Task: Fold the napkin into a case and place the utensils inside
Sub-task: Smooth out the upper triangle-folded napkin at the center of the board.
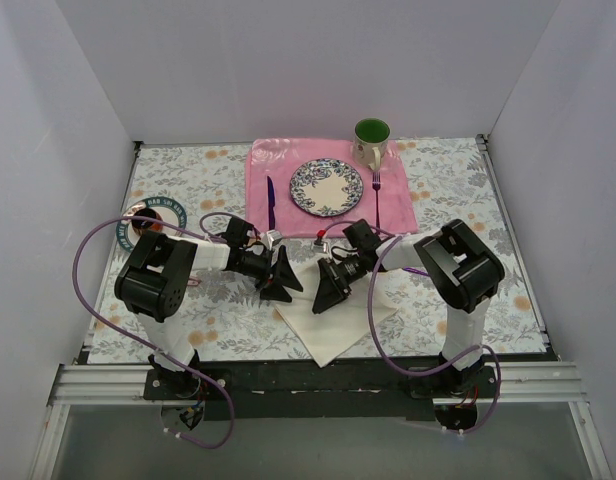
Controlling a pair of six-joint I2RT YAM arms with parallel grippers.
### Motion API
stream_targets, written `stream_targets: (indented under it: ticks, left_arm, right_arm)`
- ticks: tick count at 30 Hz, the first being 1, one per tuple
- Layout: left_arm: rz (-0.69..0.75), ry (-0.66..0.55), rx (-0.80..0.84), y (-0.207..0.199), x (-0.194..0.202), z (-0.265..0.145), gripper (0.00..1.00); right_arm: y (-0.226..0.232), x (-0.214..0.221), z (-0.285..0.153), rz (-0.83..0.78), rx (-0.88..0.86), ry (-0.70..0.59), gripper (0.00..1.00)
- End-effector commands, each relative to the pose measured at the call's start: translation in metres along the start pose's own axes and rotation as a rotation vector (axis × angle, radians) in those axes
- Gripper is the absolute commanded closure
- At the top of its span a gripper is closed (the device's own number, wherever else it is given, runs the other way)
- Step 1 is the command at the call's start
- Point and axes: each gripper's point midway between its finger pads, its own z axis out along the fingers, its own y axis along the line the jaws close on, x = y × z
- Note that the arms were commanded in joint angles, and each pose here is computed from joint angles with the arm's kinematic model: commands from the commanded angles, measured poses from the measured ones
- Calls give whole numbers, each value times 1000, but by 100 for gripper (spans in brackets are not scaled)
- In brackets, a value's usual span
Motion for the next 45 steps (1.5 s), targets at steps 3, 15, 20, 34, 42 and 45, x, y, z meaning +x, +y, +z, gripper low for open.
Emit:
stream_targets:
  ticks: [3,15,20,34,42,45]
  left_arm:
    - [10,-8,-20,6,1,-1,37]
    - [-19,-10,-59,19,0,0,39]
    - [-29,-16,-73,23,-2,0,39]
    - [9,-17,-14,7,-7,-6,38]
    - [276,-68,113,-70,-6,-26,35]
    - [289,-87,105,-79,-9,-32,36]
  right_arm:
    - [-18,37,-25,-19,71,25,1]
    - [-14,64,-58,56,42,16,1]
    - [-15,67,-69,81,27,-21,1]
    - [-21,55,-89,86,95,-97,1]
    - [12,-10,-106,-159,110,-161,1]
    - [1,-10,-101,-144,126,-114,1]
